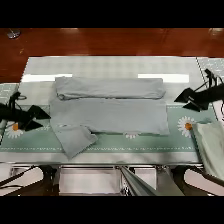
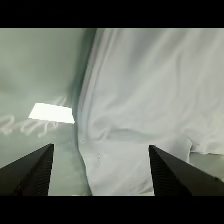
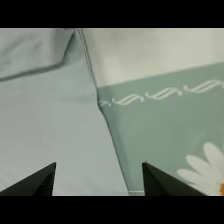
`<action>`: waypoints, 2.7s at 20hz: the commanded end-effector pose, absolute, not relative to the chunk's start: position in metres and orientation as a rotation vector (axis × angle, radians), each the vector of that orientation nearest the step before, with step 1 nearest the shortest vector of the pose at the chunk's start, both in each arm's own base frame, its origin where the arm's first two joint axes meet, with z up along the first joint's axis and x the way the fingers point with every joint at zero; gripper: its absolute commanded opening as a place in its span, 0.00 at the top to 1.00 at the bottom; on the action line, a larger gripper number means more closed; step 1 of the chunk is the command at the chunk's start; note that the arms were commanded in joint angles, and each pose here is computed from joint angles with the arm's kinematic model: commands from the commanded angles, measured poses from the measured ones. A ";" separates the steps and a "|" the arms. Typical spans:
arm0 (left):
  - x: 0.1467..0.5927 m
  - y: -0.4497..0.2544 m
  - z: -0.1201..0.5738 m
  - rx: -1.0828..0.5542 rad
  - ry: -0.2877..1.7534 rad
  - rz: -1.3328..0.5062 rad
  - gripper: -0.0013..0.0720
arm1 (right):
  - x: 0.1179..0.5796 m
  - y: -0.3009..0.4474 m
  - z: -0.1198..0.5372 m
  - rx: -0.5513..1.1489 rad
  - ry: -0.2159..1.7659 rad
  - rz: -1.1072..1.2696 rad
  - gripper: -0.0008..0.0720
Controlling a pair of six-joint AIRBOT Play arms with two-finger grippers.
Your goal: Fold the shirts.
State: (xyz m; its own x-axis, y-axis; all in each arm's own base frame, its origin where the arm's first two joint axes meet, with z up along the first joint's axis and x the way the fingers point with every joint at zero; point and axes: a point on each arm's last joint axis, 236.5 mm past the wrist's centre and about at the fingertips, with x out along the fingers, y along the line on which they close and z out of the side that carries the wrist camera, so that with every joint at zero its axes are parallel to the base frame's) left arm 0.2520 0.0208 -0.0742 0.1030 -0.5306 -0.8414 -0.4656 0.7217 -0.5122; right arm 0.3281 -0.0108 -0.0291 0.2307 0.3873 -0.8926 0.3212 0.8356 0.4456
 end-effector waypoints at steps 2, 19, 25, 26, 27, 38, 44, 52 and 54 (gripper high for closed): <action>0.223 -0.013 -0.090 -1.120 1.374 -0.072 0.03 | 0.279 0.034 -0.051 0.782 1.264 0.103 0.14; 0.228 -0.083 -0.080 -0.975 1.383 -0.369 0.96 | 0.189 0.028 -0.089 0.789 1.603 0.005 0.14; 0.228 -0.083 -0.080 -0.977 1.382 -0.369 0.96 | 0.243 0.058 -0.098 0.898 1.507 0.057 0.14; 0.228 -0.083 -0.080 -0.977 1.382 -0.369 0.96 | 0.253 0.060 -0.099 0.900 1.495 0.059 0.15; 0.228 -0.083 -0.080 -0.977 1.381 -0.367 0.96 | 0.259 0.065 -0.100 0.897 1.504 0.067 0.16; 0.330 -0.034 -0.032 -0.855 1.149 -0.263 0.96 | 0.358 0.057 -0.041 0.743 1.346 0.172 0.95; 0.441 -0.031 -0.022 -0.833 1.096 -0.249 0.96 | 0.439 0.054 -0.037 0.799 1.265 0.192 0.95; 0.529 -0.029 -0.046 -0.900 1.113 -0.246 0.96 | 0.524 0.050 -0.045 0.905 1.186 0.221 0.95; 0.533 -0.029 -0.050 -0.898 1.112 -0.245 0.96 | 0.536 0.051 -0.050 0.932 1.170 0.224 0.95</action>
State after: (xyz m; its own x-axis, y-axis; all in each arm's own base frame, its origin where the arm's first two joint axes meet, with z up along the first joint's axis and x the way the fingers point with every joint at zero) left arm 0.5177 -0.0303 -0.0417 0.4537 -0.5876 -0.6699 -0.2353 0.6461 -0.7261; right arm 0.5143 0.0503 -0.0454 0.3891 0.5827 -0.7135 0.2905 0.6573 0.6953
